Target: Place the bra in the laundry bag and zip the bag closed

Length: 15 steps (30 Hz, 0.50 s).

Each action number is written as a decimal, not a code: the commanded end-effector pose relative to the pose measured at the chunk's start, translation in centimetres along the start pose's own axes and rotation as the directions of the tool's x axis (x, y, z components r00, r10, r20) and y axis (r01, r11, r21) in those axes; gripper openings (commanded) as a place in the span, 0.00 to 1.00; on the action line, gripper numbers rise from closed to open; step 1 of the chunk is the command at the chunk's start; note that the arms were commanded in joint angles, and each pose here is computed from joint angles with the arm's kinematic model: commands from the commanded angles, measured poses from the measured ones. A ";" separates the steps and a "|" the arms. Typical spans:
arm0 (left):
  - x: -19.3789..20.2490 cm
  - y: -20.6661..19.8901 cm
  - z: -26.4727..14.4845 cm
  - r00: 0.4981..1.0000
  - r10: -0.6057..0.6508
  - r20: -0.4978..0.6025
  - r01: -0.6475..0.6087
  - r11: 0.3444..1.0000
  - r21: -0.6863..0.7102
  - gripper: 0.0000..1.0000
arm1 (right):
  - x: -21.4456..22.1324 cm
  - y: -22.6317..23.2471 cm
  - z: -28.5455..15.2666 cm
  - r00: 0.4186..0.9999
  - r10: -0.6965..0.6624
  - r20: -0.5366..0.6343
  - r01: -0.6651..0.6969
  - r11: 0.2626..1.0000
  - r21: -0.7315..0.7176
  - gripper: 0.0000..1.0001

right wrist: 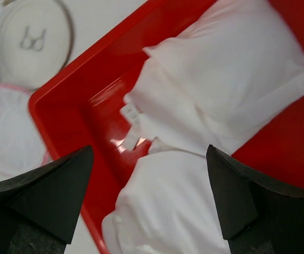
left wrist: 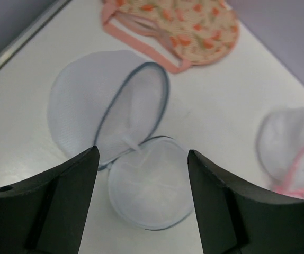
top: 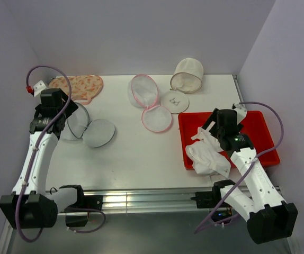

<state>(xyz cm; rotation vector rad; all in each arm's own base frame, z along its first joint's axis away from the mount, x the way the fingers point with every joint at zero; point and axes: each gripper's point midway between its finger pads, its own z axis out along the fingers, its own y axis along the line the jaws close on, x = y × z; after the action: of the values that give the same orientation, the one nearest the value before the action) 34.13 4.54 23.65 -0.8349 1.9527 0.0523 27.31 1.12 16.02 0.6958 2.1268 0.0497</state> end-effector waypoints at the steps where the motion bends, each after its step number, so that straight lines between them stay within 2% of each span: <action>1: 0.2 -3.4 -2.2 0.999 -0.046 -0.030 0.051 0.974 0.220 0.74 | -1.7 -3.9 0.8 0.997 0.054 0.058 -0.064 0.982 0.179 0.94; 3: 1.6 -6.1 -4.5 0.997 -0.023 -0.072 0.048 0.929 0.367 0.73 | -1.7 -5.0 1.6 0.996 0.075 0.047 -0.084 0.969 0.233 0.94; 6: 3.4 -8.1 -6.4 0.994 0.032 -0.108 0.023 0.880 0.475 0.74 | -1.8 -7.5 2.6 0.987 0.146 0.067 -0.160 0.930 0.331 0.94; 12: 5.6 -9.6 -8.6 0.985 0.103 -0.138 -0.006 0.819 0.574 0.75 | -2.3 -10.5 4.7 0.962 0.253 0.105 -0.273 0.861 0.428 0.98; 15: 6.0 -9.7 -8.9 0.984 0.112 -0.137 -0.009 0.803 0.595 0.75 | -2.3 -9.9 6.5 0.957 0.282 0.067 -0.284 0.866 0.411 1.00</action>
<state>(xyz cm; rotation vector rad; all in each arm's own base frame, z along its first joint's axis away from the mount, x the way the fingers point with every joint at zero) 31.36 -8.18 24.89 -0.4445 2.0309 -0.5179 26.36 -9.20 10.24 1.2169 2.0987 -0.3035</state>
